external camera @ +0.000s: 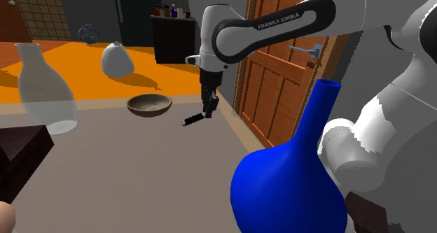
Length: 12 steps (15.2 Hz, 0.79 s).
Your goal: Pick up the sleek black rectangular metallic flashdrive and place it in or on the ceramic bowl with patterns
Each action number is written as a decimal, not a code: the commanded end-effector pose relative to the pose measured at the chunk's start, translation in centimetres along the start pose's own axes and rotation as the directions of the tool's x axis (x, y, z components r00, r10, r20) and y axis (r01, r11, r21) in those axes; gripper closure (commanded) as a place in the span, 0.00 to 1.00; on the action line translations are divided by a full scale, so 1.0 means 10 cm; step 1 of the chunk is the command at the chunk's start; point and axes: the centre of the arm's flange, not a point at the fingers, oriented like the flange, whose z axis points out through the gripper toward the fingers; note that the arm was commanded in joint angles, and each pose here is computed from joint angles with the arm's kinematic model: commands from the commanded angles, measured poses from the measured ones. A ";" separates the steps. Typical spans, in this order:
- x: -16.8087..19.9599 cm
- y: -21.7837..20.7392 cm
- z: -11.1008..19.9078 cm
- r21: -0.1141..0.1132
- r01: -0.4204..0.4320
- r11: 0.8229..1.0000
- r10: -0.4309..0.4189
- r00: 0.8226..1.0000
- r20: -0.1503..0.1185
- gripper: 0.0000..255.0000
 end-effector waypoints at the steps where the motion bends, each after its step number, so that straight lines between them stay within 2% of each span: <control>1: 0.01 0.00 -0.11 0.000 0.000 1.000 0.000 1.000 0.000 1.00; 12: 0.03 0.00 -0.69 0.000 0.000 1.000 0.000 1.000 0.000 1.00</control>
